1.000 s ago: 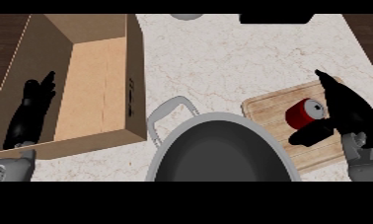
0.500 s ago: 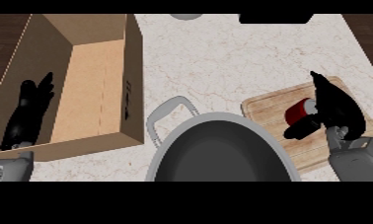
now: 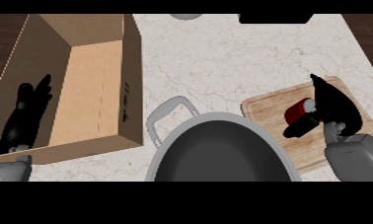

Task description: Pick the can from the cutting board and place it in the pot

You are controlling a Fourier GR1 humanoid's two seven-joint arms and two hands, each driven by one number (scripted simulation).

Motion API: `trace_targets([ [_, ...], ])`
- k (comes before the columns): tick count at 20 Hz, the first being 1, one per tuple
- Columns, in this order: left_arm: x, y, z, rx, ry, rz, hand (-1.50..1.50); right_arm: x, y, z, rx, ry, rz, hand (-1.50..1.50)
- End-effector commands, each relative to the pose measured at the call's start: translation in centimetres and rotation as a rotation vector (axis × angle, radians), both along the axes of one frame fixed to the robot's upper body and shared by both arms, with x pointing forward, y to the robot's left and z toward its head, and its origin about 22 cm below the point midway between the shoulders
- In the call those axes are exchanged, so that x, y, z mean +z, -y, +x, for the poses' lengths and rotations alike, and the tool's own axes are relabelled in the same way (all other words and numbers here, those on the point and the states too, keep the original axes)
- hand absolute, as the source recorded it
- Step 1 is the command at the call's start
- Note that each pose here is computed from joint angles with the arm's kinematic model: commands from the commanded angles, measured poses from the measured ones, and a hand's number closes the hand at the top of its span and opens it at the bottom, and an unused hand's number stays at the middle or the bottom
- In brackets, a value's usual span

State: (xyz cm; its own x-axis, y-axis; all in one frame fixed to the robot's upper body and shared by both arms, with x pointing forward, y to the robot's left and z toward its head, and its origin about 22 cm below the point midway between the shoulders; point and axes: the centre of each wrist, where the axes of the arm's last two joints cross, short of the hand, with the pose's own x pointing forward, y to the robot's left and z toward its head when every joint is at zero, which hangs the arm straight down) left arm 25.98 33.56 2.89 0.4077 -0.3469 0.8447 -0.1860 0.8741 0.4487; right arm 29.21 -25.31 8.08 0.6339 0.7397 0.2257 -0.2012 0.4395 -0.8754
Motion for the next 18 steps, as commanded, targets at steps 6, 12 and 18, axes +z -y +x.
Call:
trace_targets([
  [6,-0.6,1.4,0.0,-0.002,0.006,-0.008,0.0,-3.6,-0.5,-0.9,-0.064,-0.065,0.022,-1.5],
  [12,-0.3,-0.3,-0.5,-0.005,0.008,0.013,0.0,-5.7,1.4,0.7,-0.059,-0.064,0.041,-1.5],
  [18,-0.7,1.1,-1.0,0.0,-0.011,-0.013,0.0,-5.2,1.3,0.9,-0.019,-0.082,0.053,1.5],
])
